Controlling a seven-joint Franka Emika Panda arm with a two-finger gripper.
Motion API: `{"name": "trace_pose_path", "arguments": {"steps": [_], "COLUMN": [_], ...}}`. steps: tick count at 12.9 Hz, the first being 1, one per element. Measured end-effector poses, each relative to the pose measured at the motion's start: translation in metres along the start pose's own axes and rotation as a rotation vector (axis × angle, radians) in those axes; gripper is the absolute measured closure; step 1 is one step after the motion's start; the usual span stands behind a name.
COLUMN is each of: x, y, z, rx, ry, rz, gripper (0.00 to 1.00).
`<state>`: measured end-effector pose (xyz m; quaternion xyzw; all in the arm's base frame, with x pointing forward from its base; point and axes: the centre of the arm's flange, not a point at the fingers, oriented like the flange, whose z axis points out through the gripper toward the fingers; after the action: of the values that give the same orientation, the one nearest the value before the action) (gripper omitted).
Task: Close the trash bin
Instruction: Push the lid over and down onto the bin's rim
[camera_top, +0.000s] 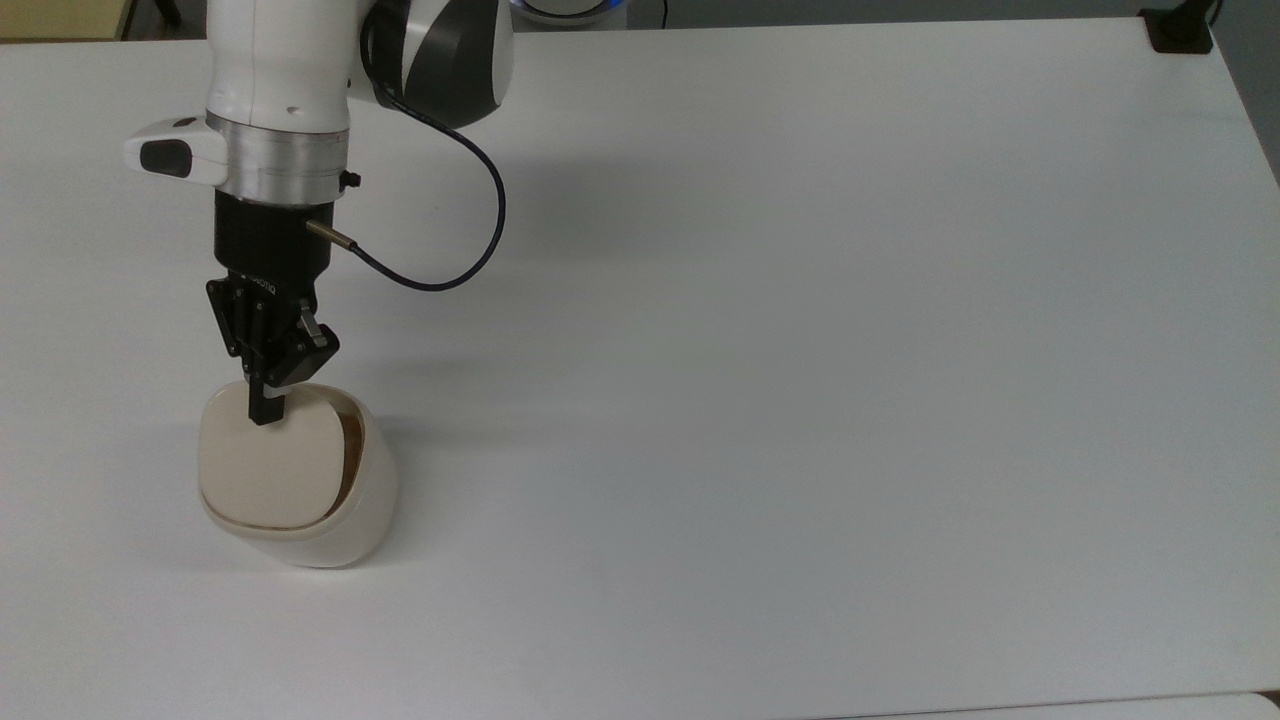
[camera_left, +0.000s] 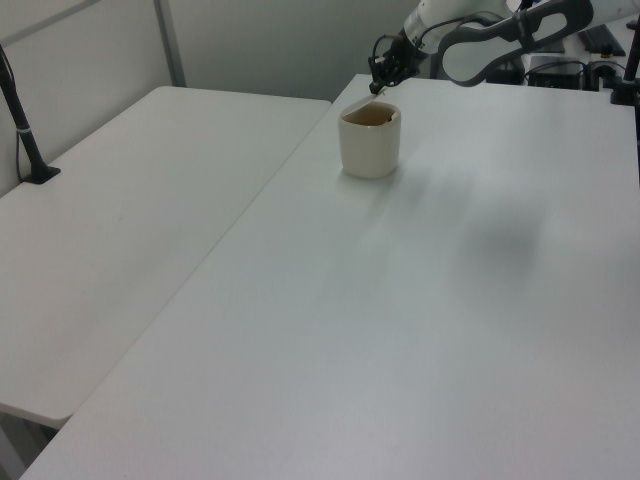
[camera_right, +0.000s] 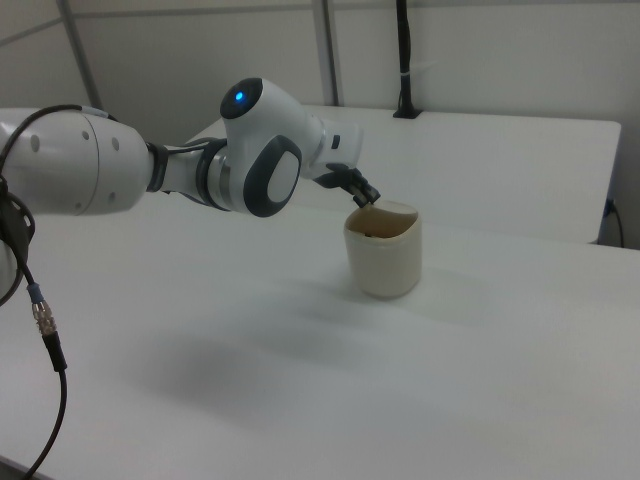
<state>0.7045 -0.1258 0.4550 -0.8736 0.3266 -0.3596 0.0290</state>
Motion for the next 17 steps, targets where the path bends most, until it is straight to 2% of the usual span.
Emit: {"name": "trace_pose_path", "arguments": {"steps": [10, 17], "x": [-0.023, -0.027], "y": [0.015, 0.015], "z": [0.023, 0.026], "rx": [-0.031, -0.04], "ry": [-0.055, -0.059], "rz": [-0.055, -0.121], "gripper": [0.99, 0.99]}}
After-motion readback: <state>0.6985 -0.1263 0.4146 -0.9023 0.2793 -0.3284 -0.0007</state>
